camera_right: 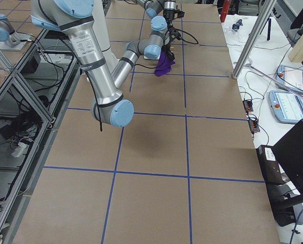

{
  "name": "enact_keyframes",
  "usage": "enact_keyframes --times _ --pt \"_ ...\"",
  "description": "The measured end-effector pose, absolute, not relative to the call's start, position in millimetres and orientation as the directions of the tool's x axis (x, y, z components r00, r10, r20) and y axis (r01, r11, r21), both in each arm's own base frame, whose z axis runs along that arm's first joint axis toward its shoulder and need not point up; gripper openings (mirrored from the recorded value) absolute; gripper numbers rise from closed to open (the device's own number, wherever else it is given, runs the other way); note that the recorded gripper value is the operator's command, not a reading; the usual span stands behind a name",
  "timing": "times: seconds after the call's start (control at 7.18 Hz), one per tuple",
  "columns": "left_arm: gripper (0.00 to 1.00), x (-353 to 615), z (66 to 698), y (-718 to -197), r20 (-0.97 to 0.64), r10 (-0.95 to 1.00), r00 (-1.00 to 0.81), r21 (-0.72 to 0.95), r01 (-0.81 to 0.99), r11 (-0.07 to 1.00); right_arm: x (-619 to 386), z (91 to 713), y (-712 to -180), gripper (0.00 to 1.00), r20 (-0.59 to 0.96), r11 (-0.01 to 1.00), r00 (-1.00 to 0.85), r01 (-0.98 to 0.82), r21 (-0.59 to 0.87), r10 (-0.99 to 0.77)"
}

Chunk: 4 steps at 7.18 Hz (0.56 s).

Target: Hang towel on rack

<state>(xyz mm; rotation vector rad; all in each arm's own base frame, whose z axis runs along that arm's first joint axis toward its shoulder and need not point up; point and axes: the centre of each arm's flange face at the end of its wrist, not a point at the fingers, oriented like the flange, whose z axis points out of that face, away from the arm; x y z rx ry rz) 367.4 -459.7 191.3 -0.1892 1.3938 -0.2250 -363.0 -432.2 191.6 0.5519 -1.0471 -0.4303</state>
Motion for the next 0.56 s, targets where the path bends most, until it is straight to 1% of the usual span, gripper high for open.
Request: enact_keyframes --times 0.28,0.56 --pt "0.0 320 250 -458 -0.962 -0.177 0.207 -0.165 0.078 0.983 -325 236 -450 1.0 0.715 0.838 0.487 0.066 0.542 -0.501" --pt "0.0 281 322 -458 -0.953 -0.061 0.296 -0.039 0.082 0.996 -315 267 -462 1.0 0.746 0.89 0.527 0.042 0.455 -0.407"
